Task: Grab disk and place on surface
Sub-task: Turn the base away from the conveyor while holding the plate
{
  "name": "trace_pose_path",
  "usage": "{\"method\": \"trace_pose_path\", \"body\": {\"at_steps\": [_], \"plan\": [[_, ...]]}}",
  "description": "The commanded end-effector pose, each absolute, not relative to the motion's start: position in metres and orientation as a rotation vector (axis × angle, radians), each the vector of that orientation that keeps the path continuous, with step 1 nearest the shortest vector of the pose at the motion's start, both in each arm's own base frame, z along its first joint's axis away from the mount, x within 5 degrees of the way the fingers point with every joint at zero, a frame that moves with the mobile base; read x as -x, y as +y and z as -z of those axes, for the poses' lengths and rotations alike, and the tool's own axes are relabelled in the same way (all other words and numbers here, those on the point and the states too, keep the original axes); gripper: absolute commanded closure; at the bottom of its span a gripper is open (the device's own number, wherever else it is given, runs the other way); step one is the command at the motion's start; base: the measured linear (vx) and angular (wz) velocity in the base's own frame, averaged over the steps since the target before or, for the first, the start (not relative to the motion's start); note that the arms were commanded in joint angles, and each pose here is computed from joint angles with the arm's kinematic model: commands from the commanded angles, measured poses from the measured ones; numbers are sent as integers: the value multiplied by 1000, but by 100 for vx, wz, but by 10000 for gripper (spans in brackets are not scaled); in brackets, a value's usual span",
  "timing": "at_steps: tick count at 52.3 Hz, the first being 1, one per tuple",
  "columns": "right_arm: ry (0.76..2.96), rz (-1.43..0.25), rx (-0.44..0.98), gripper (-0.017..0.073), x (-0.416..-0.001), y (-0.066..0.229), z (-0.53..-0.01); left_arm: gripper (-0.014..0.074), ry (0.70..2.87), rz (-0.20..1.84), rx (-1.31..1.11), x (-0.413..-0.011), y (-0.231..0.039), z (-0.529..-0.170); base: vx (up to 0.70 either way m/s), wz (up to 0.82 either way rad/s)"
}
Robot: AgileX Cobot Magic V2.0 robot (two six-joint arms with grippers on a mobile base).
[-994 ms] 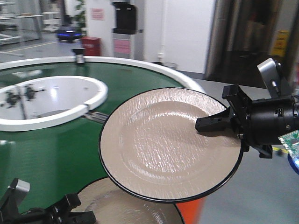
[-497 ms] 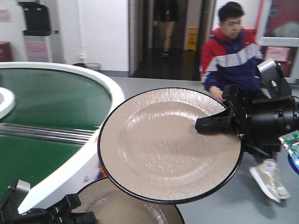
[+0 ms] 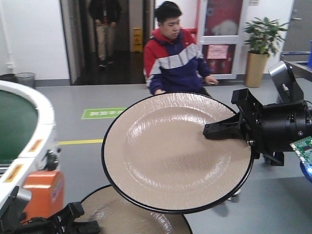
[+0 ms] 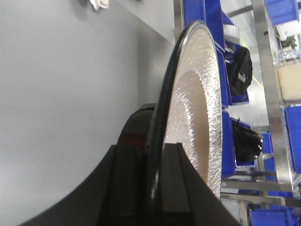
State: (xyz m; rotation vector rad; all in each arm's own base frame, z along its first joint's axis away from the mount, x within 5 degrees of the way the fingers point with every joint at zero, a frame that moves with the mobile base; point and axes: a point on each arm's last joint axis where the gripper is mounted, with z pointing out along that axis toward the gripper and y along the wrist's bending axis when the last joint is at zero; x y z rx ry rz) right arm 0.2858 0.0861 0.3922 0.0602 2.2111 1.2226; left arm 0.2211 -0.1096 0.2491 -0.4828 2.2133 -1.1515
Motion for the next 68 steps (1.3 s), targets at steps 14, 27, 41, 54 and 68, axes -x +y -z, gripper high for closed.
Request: {"method": "trace_pose_path", "body": {"at_steps": [14, 27, 41, 54, 68], "plan": [[2049, -1319, -92, 567, -278, 86, -424, 592, 2117, 1310, 536, -221, -115, -272, 21, -40], [2049, -1319, -92, 567, -278, 86, -424, 592, 2117, 1310, 536, -221, -115, -272, 27, -34], [2049, -1319, -92, 567, -278, 86, -424, 592, 2117, 1310, 536, -221, -115, -272, 31, -33], [2051, -1321, -90, 567, -278, 87, -424, 592, 2117, 1310, 536, -221, -115, -272, 34, -22], [2051, -1321, -90, 567, -278, 87, -424, 592, 2117, 1310, 536, -221, -115, -272, 39, -3]]}}
